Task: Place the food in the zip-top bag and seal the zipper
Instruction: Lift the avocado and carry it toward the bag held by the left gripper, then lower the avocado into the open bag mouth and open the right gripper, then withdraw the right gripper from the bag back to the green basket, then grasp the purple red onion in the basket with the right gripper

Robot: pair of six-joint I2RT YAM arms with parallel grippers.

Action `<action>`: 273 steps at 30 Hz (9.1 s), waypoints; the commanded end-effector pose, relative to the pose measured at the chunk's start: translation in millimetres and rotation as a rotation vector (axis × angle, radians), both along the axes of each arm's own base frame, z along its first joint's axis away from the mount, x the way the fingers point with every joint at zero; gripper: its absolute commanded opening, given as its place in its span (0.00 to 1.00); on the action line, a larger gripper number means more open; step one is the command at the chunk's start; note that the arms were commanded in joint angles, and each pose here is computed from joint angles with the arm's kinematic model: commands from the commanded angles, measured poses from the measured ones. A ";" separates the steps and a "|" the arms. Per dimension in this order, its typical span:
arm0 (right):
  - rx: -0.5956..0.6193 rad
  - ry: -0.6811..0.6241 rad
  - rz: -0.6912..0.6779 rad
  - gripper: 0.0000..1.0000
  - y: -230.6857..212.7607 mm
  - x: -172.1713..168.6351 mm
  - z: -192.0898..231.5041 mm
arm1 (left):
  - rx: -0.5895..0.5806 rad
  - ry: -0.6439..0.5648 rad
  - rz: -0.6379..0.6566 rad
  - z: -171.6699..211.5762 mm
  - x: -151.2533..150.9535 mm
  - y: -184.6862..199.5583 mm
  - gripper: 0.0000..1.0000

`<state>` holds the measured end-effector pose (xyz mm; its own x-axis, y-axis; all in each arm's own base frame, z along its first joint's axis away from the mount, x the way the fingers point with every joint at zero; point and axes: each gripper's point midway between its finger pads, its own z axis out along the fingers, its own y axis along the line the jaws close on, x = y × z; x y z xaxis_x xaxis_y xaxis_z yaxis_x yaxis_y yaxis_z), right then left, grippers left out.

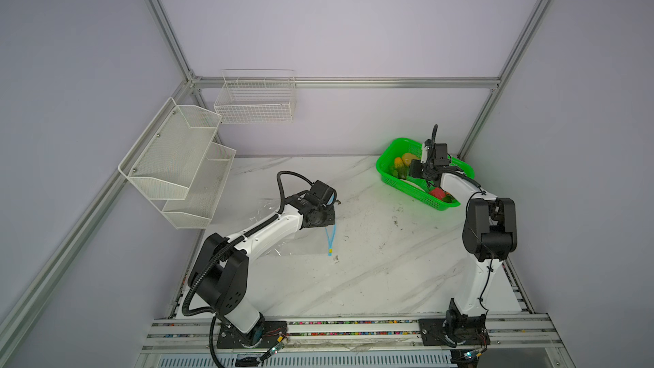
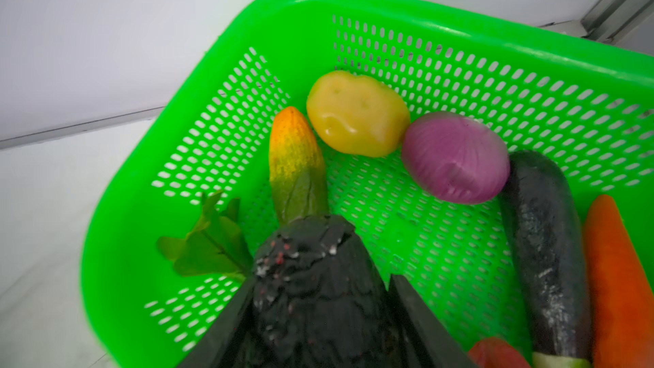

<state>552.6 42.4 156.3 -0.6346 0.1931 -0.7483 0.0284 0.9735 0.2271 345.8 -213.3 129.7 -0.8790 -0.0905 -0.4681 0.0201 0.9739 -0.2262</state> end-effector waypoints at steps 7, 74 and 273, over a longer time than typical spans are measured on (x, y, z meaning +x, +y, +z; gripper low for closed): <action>0.331 -0.065 0.256 0.43 89.1 -80.9 42.3 | -0.109 -0.135 -0.011 58.0 23.6 -21.3 0.00; 0.866 0.137 0.789 0.32 314.2 -221.9 27.2 | -0.223 -0.176 0.018 81.5 13.3 -24.0 0.00; -0.346 0.010 -0.240 0.66 -78.3 86.1 -26.0 | -0.222 -0.164 0.006 64.8 30.4 -35.5 0.00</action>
<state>638.7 -38.0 99.6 -0.6643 0.0408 -0.7464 0.2544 0.9513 -0.1744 373.4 -248.1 167.2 -0.8328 -0.1689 -0.5272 0.0501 0.9254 -0.3756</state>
